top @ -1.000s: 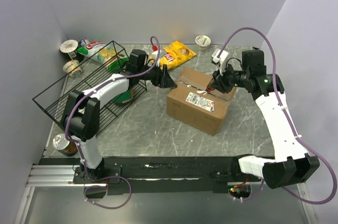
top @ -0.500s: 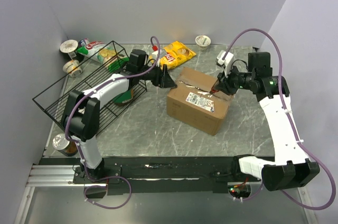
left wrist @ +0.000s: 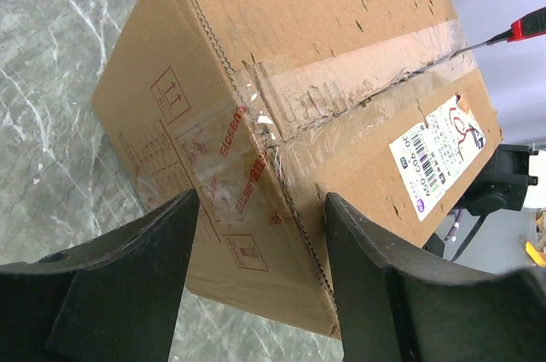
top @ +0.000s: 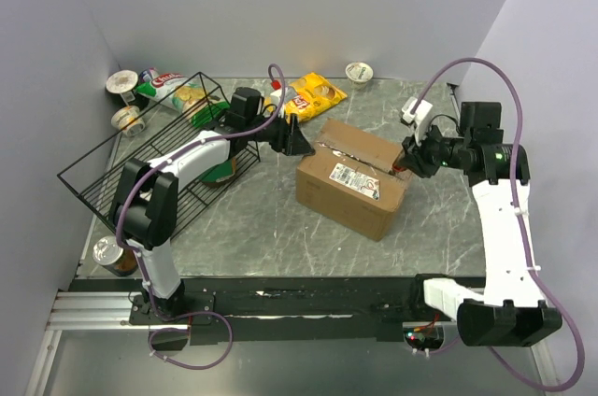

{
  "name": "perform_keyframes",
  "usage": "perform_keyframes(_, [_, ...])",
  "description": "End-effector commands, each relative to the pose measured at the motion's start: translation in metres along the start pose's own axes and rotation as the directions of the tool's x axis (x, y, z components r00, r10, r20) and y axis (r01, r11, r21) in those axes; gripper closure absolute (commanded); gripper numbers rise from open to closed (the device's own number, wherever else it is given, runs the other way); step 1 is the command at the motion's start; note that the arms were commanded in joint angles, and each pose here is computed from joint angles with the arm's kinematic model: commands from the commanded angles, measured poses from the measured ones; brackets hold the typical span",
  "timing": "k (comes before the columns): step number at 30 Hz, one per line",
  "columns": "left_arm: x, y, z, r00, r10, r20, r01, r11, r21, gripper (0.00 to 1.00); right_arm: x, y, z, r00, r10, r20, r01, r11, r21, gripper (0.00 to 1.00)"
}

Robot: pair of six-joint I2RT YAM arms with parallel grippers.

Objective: Unpack the express box

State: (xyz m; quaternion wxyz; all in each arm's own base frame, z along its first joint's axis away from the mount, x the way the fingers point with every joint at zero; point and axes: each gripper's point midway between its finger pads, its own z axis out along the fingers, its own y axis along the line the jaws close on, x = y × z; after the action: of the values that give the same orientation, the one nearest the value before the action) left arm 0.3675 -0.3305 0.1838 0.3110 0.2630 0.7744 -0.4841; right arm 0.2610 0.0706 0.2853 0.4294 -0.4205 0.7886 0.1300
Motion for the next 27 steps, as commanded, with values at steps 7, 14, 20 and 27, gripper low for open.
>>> perform_keyframes(7, [0.079,0.079,0.003,0.979,-0.096,-0.178,0.041,0.957,-0.288,0.37,0.019,-0.001,-0.027,0.998,-0.014,-0.054,0.018,0.997,0.075,1.0])
perform_keyframes(14, [0.08,0.079,0.004,0.979,-0.094,-0.181,0.038,0.957,-0.289,0.37,0.03,0.0,-0.039,0.996,-0.015,-0.083,0.023,0.995,0.093,1.0])
perform_keyframes(20, [0.084,0.078,0.004,0.978,-0.09,-0.189,0.032,0.956,-0.29,0.37,0.045,-0.001,-0.047,0.993,-0.01,-0.115,0.023,0.993,0.113,1.0])
perform_keyframes(27, [0.084,0.075,0.003,0.978,-0.084,-0.191,0.025,0.957,-0.289,0.37,0.051,-0.008,-0.06,0.993,0.006,-0.117,0.013,0.987,0.163,1.0])
